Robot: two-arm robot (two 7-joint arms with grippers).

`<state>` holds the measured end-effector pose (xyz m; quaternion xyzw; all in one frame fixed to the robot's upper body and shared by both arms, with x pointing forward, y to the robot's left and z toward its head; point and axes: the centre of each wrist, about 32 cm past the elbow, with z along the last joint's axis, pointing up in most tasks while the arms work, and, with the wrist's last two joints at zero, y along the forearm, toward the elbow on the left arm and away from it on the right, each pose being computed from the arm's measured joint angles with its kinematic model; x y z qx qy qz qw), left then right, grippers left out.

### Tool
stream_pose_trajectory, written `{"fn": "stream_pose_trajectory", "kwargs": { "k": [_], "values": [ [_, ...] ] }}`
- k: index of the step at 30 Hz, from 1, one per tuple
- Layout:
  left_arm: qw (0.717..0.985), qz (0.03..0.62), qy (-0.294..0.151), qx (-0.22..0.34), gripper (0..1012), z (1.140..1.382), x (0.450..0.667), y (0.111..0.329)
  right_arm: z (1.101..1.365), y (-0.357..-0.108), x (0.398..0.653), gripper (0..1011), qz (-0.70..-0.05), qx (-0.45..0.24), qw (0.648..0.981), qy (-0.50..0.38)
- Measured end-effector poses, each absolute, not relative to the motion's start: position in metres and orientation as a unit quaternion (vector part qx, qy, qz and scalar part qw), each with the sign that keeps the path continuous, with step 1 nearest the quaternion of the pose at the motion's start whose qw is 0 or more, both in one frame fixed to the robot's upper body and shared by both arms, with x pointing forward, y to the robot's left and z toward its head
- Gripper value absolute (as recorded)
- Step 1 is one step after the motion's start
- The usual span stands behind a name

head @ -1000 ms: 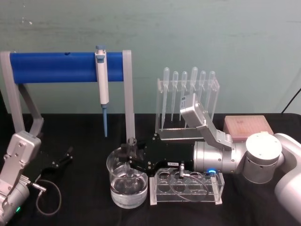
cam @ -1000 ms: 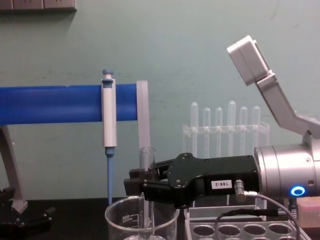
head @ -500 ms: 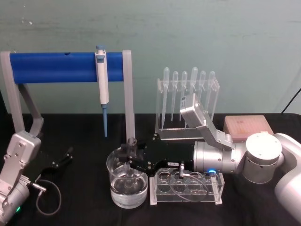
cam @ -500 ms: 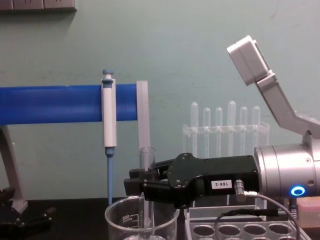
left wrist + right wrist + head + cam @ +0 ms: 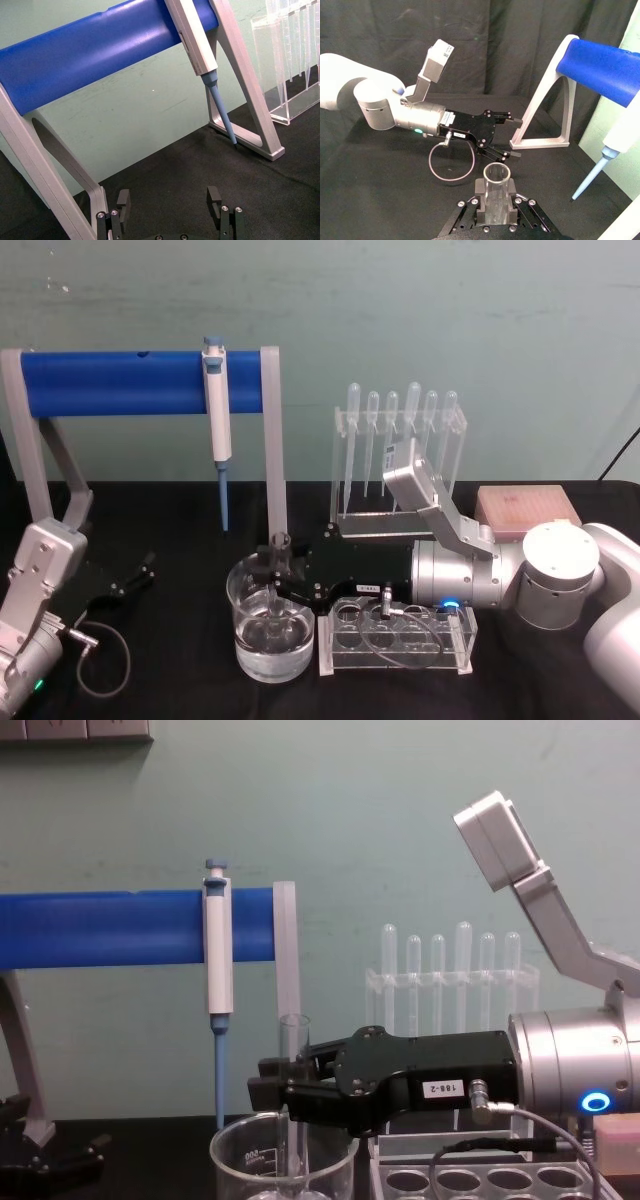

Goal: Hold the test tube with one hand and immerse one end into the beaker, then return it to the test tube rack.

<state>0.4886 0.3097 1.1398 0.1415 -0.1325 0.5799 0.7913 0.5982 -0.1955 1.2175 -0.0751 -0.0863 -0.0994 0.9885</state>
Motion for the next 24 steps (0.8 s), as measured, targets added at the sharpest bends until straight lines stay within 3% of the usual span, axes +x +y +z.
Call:
{"fn": "stream_pose_trajectory", "kwargs": {
  "k": [24],
  "values": [
    [0.791,0.580,-0.132,0.142,1000,1.1398,0.4886,0.3097,1.2175,-0.1954,0.5982,225,-0.099,-0.075,0.988,-0.086]
  ]
}}
